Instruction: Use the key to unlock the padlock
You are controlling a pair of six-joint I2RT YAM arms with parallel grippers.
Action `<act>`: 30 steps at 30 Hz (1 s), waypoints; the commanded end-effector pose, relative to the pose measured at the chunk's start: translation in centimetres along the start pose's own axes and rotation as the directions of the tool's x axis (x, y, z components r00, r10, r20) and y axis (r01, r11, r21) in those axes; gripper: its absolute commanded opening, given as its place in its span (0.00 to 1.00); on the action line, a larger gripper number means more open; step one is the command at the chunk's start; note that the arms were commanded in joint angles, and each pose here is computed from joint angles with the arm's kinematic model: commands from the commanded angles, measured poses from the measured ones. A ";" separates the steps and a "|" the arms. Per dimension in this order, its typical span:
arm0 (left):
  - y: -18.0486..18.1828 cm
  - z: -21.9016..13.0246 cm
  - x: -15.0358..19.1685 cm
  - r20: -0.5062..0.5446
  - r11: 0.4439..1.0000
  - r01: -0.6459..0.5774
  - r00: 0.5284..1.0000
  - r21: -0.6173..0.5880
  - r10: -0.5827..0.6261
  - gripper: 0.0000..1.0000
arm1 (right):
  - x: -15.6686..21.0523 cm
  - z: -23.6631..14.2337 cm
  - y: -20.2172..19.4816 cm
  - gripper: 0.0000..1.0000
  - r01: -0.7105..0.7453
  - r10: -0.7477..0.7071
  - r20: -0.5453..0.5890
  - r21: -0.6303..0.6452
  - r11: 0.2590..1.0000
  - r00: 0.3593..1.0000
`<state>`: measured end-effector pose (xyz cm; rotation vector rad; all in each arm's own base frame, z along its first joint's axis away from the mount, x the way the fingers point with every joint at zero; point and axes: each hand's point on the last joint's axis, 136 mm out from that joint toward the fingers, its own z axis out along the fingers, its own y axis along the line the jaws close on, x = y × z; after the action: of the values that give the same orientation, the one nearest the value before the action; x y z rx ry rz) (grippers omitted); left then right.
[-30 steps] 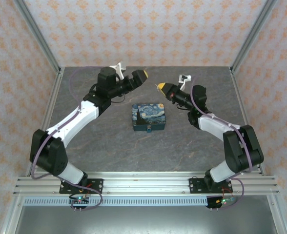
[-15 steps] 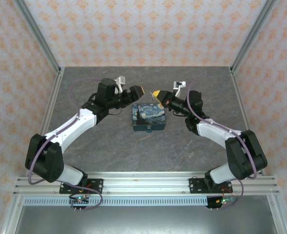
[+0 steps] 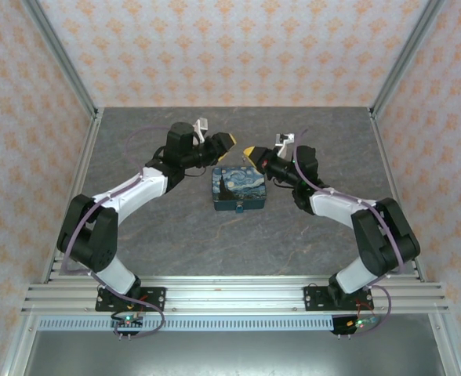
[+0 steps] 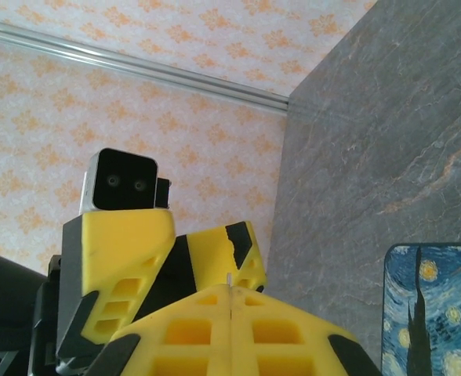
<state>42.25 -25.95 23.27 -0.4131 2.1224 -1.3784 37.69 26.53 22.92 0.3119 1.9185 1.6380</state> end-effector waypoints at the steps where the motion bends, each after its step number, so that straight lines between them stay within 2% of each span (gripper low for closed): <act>1: -2.8 0.6 -0.4 0.008 0.995 -0.002 1.000 0.095 0.001 0.48 | -1.3 0.6 2.3 0.00 0.036 -0.034 0.040 -0.073 0.997 0.999; 10: -3.1 2.0 0.3 -0.017 0.995 0.002 1.000 0.103 -0.001 0.46 | -1.5 1.0 2.2 0.00 0.026 -0.022 0.042 -0.086 0.996 0.999; 30: -3.4 3.1 1.0 -0.035 0.994 0.007 0.999 0.111 -0.003 0.31 | -1.4 0.9 2.1 0.00 0.020 -0.016 0.042 -0.093 0.995 0.999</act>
<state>42.97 -29.22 23.63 -0.4032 2.1014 -1.4700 38.61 26.79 23.04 0.3356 1.8843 1.6666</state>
